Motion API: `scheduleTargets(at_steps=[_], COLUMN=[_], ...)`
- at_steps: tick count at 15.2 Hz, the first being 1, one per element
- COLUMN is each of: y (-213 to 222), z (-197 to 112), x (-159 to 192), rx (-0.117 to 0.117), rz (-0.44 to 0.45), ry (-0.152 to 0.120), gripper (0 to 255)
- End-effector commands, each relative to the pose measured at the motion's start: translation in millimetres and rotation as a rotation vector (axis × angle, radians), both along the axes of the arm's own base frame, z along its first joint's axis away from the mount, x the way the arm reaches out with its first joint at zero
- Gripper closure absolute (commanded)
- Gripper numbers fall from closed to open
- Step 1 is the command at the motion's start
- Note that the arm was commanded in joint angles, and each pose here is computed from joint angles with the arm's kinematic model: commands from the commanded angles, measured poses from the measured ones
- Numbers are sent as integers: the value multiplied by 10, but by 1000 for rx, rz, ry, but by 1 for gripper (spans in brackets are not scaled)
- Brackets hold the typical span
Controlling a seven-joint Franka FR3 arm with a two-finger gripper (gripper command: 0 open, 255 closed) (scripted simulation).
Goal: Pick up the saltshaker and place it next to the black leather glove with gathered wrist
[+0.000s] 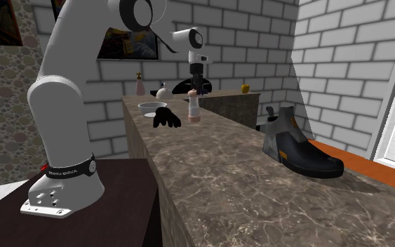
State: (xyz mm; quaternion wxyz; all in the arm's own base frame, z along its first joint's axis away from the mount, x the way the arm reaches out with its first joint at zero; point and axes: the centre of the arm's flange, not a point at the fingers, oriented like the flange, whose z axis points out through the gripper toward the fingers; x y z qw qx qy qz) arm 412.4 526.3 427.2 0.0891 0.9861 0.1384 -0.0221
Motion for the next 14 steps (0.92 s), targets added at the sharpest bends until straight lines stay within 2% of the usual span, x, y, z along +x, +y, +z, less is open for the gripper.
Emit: scheduleTargets(at_steps=[1, 3, 11, 12, 14], y=[8, 8, 8, 8, 8], z=[-111, -217, -228, -228, -228], x=[-13, -13, -13, -13, -12], rx=[1, 1, 1, 1, 1], rz=[0, 0, 0, 0, 0], ry=[0, 0, 0, 0, 0], gripper=[255, 255, 255, 0, 0])
